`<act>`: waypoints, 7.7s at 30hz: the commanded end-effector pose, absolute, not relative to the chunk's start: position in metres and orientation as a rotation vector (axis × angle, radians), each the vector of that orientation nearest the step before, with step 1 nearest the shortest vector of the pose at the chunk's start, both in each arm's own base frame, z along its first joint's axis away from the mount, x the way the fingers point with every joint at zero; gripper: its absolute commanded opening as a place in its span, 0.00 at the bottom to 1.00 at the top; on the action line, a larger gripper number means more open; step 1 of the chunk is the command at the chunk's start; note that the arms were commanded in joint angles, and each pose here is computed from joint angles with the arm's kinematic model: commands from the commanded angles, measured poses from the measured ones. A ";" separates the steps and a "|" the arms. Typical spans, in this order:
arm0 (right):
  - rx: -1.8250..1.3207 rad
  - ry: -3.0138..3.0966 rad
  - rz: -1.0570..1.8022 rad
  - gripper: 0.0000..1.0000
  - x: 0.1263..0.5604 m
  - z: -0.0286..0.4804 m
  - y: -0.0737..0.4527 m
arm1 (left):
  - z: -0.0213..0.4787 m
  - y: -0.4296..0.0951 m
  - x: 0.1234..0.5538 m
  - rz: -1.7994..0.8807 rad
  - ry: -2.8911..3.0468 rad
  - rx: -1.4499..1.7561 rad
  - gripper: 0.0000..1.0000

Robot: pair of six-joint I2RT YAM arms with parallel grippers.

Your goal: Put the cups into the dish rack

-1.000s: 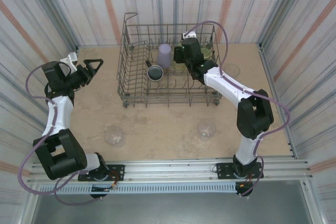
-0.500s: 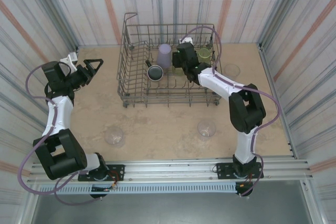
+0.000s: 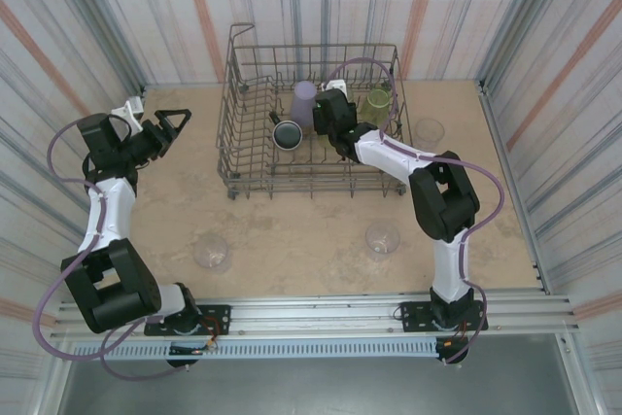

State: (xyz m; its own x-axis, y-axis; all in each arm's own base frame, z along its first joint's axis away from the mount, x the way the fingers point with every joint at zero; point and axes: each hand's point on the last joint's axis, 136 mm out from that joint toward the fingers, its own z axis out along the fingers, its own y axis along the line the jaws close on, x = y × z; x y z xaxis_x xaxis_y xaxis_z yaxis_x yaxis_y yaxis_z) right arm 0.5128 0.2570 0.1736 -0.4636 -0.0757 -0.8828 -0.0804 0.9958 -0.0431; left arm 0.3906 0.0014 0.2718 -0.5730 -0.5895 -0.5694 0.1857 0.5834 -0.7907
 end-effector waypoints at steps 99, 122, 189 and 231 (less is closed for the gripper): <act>0.005 2.253 0.623 0.99 0.286 0.253 0.165 | 0.110 -0.020 0.156 0.039 2.697 -0.797 0.89; -0.001 2.294 0.643 0.99 0.295 0.244 0.170 | 0.074 -0.035 0.152 0.026 2.741 -0.752 0.00; 0.074 2.336 0.909 0.99 0.309 0.254 0.206 | 0.331 -0.013 0.353 -0.453 2.368 -0.321 0.00; 0.056 1.943 1.782 0.99 0.387 0.337 0.297 | 0.336 -0.170 0.435 -1.414 2.183 -0.237 0.00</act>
State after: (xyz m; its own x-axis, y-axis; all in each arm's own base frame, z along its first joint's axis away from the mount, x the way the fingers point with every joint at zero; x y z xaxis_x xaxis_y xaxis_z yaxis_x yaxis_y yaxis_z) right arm 0.3834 0.2928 0.3026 -0.8719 0.3460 -0.3466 -0.2629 0.2663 0.9273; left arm 0.4339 -0.1569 0.3230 -0.8417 -0.4261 -0.3316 0.0860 0.5005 -0.8614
